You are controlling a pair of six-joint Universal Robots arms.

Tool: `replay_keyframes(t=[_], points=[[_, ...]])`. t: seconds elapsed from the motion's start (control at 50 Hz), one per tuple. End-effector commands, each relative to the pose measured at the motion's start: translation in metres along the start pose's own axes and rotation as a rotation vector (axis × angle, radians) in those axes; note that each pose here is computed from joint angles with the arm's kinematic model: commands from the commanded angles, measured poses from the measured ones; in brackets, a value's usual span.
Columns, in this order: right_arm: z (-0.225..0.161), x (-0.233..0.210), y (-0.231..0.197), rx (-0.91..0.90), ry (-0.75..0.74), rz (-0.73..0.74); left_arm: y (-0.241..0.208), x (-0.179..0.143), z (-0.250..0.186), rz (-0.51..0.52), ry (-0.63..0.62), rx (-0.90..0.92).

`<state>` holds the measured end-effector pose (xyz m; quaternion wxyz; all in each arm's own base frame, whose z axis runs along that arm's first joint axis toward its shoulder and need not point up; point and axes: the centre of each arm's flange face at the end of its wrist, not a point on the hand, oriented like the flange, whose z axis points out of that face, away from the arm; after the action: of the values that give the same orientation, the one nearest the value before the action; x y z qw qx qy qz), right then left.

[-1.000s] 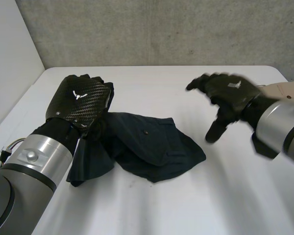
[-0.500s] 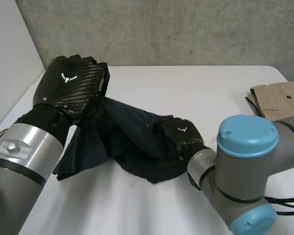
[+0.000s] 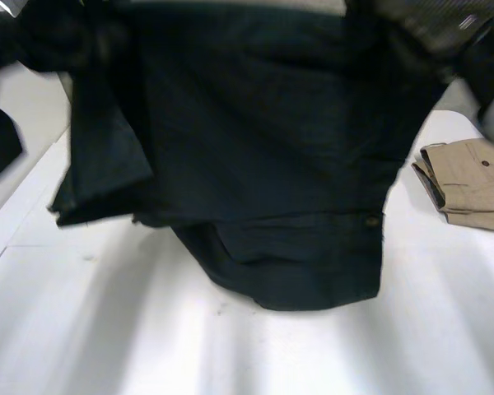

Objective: Fold the laundry.

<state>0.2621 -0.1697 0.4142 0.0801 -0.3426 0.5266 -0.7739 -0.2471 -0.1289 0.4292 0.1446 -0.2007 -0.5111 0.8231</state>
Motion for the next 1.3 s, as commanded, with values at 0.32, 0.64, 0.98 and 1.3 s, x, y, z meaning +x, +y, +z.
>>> replay_keyframes(t=[0.32,0.64,0.98,1.3], points=[[0.013,-0.003,0.011,-0.184,-0.129,0.013,0.026,0.006,0.018,0.008,0.034,-0.161],[0.130,-0.009,0.111,-0.106,0.184,0.059,0.170,0.018,0.134,0.029,-0.040,-0.144],[0.118,-0.041,0.143,-0.286,0.091,-0.007,0.201,0.032,0.130,-0.033,0.009,-0.345],[0.009,-0.031,0.192,-0.631,-0.203,-0.151,0.200,0.037,-0.010,-0.019,0.095,-0.584]])
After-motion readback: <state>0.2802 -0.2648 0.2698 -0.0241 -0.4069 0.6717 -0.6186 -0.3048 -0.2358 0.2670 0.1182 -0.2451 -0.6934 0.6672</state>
